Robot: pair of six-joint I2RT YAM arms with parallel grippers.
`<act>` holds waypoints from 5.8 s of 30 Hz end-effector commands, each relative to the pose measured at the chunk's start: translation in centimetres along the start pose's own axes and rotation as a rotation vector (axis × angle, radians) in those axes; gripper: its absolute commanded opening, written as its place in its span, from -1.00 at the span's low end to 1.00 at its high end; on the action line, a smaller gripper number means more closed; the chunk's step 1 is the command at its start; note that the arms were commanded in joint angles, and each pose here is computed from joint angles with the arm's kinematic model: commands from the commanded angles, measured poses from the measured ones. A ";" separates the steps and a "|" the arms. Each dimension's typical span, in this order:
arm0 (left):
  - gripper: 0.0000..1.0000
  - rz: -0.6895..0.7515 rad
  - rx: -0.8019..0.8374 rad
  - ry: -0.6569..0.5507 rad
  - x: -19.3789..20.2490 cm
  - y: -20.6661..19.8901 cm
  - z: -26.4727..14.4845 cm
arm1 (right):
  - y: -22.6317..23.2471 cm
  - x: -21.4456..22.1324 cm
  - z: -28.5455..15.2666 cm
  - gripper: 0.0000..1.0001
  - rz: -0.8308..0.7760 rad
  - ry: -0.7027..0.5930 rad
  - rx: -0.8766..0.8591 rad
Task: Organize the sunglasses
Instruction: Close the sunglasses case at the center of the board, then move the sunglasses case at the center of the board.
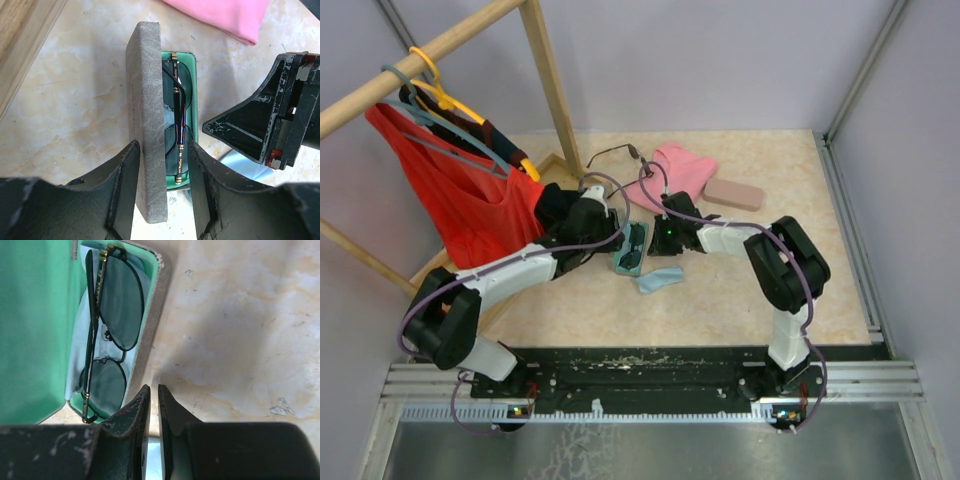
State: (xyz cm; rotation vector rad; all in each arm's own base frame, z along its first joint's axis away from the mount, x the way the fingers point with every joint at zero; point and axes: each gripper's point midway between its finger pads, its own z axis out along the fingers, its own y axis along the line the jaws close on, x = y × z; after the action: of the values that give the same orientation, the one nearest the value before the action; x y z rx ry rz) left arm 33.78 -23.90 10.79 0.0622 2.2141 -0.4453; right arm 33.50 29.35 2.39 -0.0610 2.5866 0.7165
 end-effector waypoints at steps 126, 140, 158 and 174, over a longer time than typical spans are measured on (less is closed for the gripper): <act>-0.55 -0.204 0.263 0.108 4.8 1.7 4.0 | 2.4 -1.5 2.7 -0.80 -0.050 0.025 -0.088; -0.40 -0.142 0.172 -0.003 0.7 2.5 2.0 | 0.9 -3.3 0.3 -0.79 -0.057 -0.087 -0.012; 0.11 0.022 0.051 -0.020 -0.9 1.2 1.5 | -0.7 -3.8 -8.9 -0.24 -0.117 -0.316 0.056; 0.46 0.217 -0.031 0.038 -1.4 1.1 4.1 | -2.7 1.0 -14.1 0.10 -0.063 -0.354 0.027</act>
State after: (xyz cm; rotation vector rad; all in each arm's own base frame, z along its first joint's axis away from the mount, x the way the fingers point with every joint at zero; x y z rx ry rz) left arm 37.56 -24.24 9.39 0.2100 2.2182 -0.3710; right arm 27.37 20.58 9.70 -0.0400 2.3065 0.5853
